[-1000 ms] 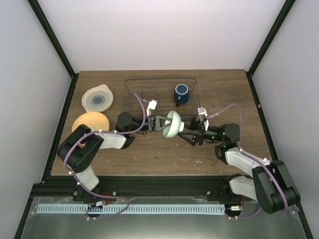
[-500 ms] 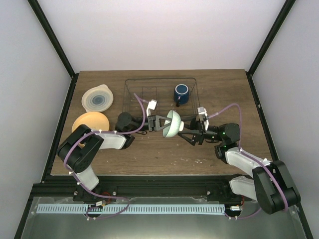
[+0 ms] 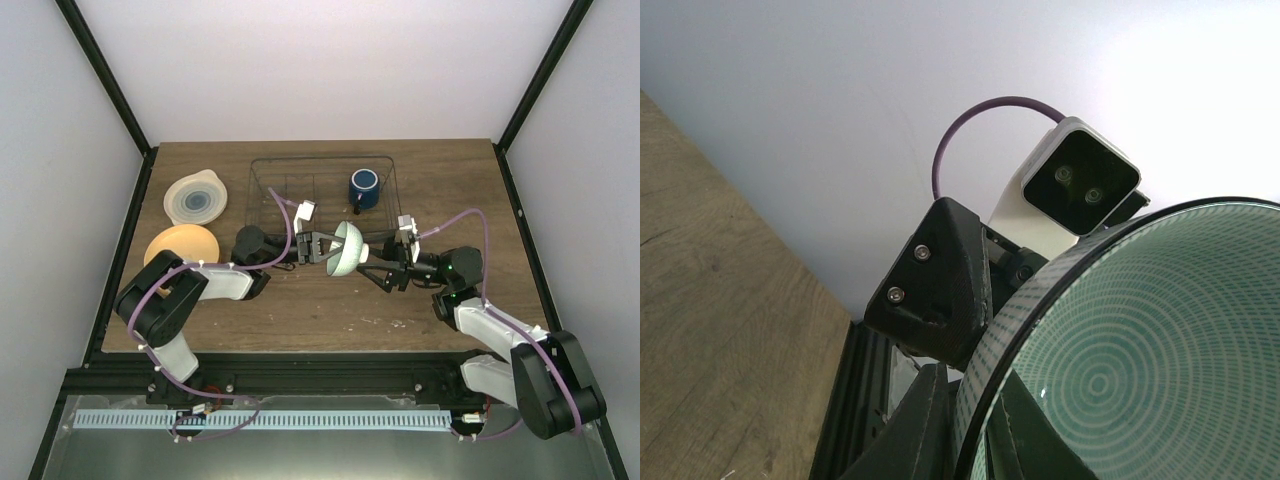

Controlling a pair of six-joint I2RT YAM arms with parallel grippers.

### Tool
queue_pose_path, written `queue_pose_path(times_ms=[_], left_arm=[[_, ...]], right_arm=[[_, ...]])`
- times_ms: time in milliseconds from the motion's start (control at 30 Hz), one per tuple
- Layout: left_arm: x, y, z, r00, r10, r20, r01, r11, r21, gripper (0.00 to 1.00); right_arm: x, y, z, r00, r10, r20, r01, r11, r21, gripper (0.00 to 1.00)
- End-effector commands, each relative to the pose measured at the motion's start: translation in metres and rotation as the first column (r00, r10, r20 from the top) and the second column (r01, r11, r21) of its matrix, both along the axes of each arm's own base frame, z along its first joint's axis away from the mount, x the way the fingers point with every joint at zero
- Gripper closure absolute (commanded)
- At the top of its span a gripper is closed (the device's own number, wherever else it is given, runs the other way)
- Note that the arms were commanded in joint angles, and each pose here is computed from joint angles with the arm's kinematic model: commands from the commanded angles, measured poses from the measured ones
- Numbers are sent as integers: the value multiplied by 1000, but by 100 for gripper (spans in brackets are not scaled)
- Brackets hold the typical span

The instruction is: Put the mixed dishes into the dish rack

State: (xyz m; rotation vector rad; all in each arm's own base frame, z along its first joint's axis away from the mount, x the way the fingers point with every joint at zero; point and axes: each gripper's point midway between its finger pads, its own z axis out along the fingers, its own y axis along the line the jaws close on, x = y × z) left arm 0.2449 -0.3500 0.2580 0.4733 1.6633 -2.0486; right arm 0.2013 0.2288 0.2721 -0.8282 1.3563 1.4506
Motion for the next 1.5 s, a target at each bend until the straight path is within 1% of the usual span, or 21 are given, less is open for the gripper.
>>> queue_pose_path(times_ms=[0,200,300,367,467,500,667,733,967,1167,1467], left_arm=[[-7,1,10,998,-6,60,9,999,-46,100],[-9,-1,8,999,-12,53,14,999,-45,100],[-9,-1,8,998,-14,53,17,999,-49,100],[-9,-3,8,999,-18,51,21,999,-50,100],[-9,-4,7,999,-22,49,24,998,-54,100],[-9,-5,7,998,-23,51,26,998,-55,100],[-8,-6,7,999,-27,47,30,998,-63,100],[-8,-6,7,999,-28,45,31,997,-64,100],[-7,-8,2,999,-29,38,32,998,-60,100],[-4,-9,-6,999,-30,21,31,998,-55,94],[2,1,-16,1000,1,8,-1,999,-32,75]], right_arm=[[2,1,20,997,-17,76,15,1000,23,23],[1,1,23,996,-16,87,13,1000,28,23],[0,1,23,996,-8,88,5,1000,30,27],[0,1,22,996,-3,87,0,999,32,33],[-1,2,22,997,6,82,-9,999,35,48],[0,2,22,997,9,81,-12,999,36,50],[-1,3,22,997,24,78,-27,999,42,51],[-2,3,21,997,26,77,-29,999,40,54],[7,2,15,998,-22,61,21,1000,21,58],[14,2,11,997,-53,47,52,998,17,58],[26,-1,7,992,-121,34,120,993,14,59]])
